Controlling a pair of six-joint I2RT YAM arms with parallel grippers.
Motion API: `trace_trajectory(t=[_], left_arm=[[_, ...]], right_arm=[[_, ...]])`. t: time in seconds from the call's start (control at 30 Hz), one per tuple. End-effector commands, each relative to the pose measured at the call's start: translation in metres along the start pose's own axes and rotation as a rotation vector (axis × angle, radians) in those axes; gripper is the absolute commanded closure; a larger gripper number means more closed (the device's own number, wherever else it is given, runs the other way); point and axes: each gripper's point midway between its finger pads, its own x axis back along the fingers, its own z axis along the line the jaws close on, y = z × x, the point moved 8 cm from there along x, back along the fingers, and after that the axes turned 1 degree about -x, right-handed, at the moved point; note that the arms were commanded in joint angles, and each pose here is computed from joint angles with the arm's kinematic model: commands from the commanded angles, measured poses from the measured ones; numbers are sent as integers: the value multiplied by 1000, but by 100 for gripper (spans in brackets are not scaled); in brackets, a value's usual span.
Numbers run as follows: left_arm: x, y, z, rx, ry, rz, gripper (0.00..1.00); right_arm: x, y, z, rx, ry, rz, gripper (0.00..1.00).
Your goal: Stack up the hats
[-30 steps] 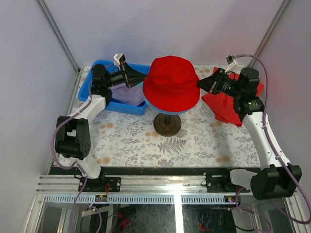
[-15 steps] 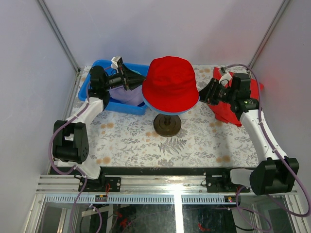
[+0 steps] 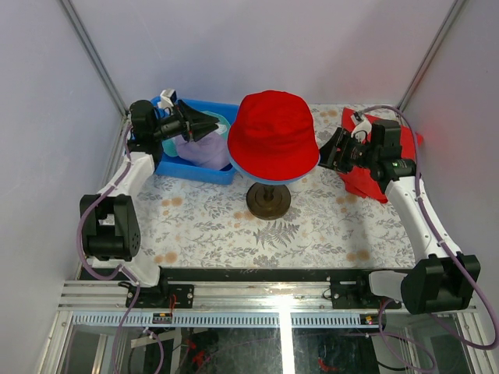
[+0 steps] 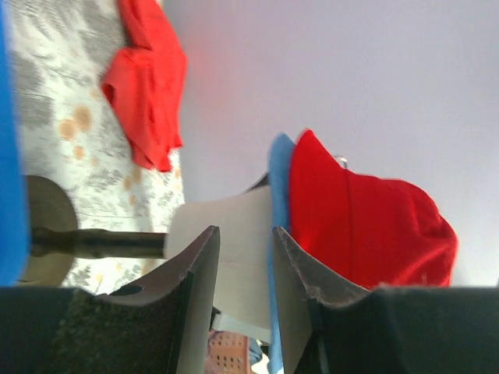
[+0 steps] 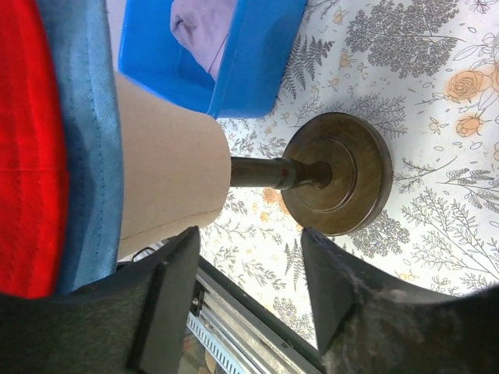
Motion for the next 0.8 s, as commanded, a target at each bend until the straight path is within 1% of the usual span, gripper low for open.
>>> trace_trajectory(t=[0.0, 0.07, 0.13, 0.23, 0.3, 0.33, 0.4, 0.43, 0.6, 0.77], left_arm=[[12, 16, 23, -30, 135, -87, 67], [18, 20, 37, -43, 247, -109, 66], [24, 27, 51, -82, 384, -122, 65], [28, 38, 66, -122, 538, -148, 65], [31, 48, 74, -139, 607, -200, 63], [33, 51, 79, -116, 632, -223, 62], [36, 58, 92, -40, 653, -253, 45], [37, 61, 98, -6, 661, -267, 43], [30, 75, 110, 89, 656, -342, 43], [18, 94, 116, 156, 616, -381, 44]], right_arm=[[7, 9, 11, 60, -7, -36, 35], [7, 9, 10, 64, -16, -39, 21], [7, 8, 8, 66, -30, -41, 12], [7, 5, 4, 73, -41, -40, 6], [6, 3, 1, 72, -45, -39, 4], [6, 2, 0, 71, -45, -39, 3], [6, 1, -1, 67, -48, -43, 3], [6, 0, -2, 66, -51, -44, 2], [8, -1, -9, 60, -75, -58, 1], [14, 3, -18, 43, -89, -88, 0]])
